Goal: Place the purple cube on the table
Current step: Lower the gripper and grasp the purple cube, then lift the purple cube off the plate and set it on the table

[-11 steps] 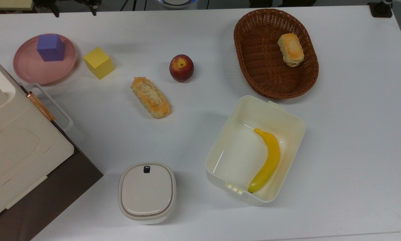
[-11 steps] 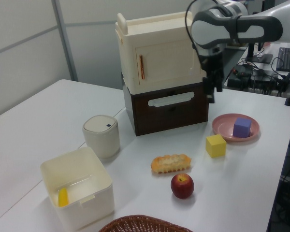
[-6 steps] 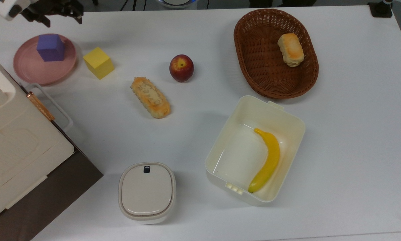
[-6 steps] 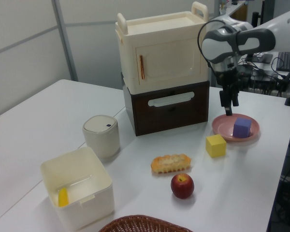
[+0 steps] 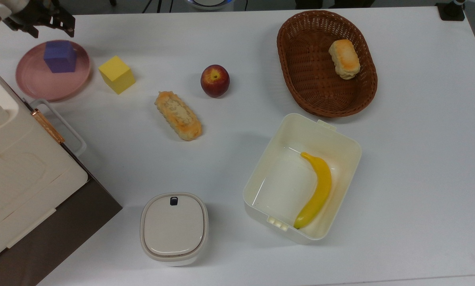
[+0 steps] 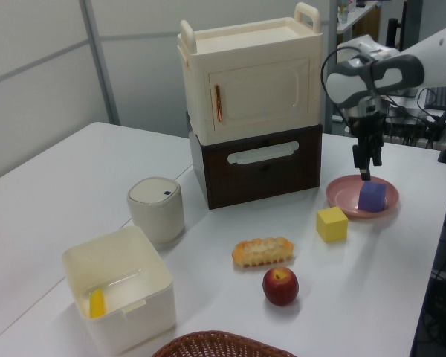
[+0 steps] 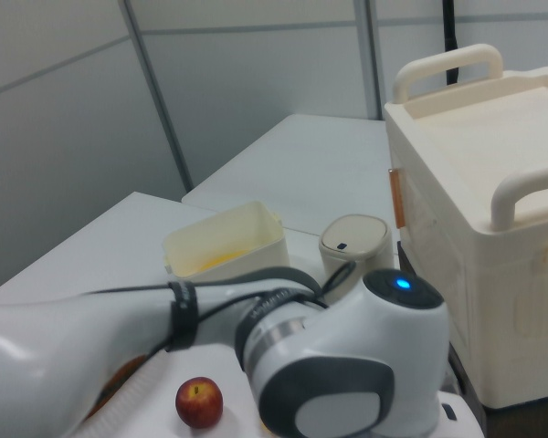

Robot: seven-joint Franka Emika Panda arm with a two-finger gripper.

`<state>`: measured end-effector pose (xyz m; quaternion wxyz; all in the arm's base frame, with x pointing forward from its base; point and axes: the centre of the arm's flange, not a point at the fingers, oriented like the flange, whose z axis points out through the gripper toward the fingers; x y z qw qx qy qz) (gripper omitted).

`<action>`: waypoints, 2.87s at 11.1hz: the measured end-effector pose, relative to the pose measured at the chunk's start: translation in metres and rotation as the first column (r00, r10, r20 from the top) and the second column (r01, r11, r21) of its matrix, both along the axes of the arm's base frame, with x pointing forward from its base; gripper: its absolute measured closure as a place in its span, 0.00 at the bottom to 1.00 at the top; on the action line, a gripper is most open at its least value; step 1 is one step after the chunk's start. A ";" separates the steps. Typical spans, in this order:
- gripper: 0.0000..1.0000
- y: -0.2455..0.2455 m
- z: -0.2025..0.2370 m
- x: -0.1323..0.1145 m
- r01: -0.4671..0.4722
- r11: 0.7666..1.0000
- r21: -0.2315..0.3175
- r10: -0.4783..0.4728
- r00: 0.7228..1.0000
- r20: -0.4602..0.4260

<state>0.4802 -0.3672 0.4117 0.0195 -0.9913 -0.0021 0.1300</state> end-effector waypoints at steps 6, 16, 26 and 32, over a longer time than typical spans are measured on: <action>0.00 -0.028 -0.064 0.003 -0.012 0.999 -0.037 0.011 0.999 -0.039; 0.42 -0.022 -0.066 0.012 -0.027 0.999 -0.034 0.025 0.999 -0.044; 0.32 0.183 -0.001 0.096 -0.030 0.998 -0.055 0.026 0.996 -0.081; 0.00 0.226 0.033 0.112 0.039 0.998 -0.058 -0.040 0.999 -0.027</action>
